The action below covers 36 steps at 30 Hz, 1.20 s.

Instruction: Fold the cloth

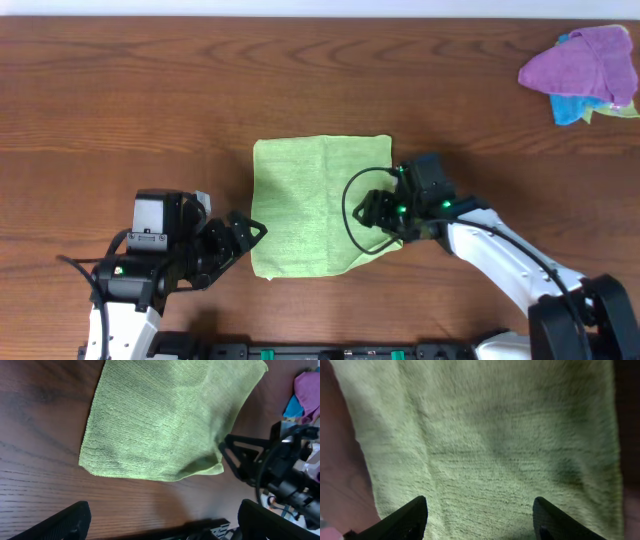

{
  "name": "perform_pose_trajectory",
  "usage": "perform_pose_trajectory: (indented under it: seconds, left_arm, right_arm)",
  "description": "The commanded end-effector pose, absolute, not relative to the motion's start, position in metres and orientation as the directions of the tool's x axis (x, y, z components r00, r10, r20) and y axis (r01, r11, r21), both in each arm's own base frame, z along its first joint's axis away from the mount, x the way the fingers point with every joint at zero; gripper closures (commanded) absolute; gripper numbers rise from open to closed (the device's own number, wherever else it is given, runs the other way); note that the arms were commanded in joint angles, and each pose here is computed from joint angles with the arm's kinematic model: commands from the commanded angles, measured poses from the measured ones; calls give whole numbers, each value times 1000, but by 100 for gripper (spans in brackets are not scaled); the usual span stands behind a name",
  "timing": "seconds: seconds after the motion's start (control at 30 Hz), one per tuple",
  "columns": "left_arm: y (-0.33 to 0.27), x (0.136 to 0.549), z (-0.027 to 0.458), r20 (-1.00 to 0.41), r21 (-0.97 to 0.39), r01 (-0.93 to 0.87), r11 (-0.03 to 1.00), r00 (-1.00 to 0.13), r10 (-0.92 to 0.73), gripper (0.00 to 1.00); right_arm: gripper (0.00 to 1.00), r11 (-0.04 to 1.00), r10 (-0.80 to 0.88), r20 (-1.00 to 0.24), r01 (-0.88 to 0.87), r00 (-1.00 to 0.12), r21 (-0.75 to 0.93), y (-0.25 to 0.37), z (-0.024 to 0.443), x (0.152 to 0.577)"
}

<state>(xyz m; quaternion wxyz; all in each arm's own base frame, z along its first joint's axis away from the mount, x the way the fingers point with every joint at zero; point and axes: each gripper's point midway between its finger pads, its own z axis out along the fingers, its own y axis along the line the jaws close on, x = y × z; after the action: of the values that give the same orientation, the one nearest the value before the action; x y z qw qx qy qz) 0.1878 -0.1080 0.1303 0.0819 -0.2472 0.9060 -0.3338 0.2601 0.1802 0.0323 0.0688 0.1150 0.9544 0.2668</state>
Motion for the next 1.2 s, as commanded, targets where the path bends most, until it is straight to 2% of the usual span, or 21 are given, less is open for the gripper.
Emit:
perform_pose_trajectory:
  seconds: [0.0,0.4,0.53,0.8,1.03,1.17]
  left_arm:
    - [-107,188,129,20,-644,-398,653,-863,-506,5]
    - [-107,188,129,19,-644,-397,654,-863,-506,5]
    - [-107,188,129,19,-644,-397,654,-863,-506,5]
    - [-107,185,128,31,-638,-406,654,-862,-505,5]
    - [-110,152,121,190,-582,-514,631,-840,-509,2]
    - [-110,142,119,204,-583,-527,618,-831,-517,1]
  right_arm:
    - [32,825,246,-50,182,-968,535,188,35,257]
    - [39,871,213,125,247,-969,425,171,22,208]
    - [42,885,190,146,234,-971,403,164,28,195]
    - [43,894,207,93,227,-974,385,149,58,180]
    - [39,892,292,-5,270,-956,363,121,94,156]
    - [38,889,341,-57,302,-939,344,105,104,147]
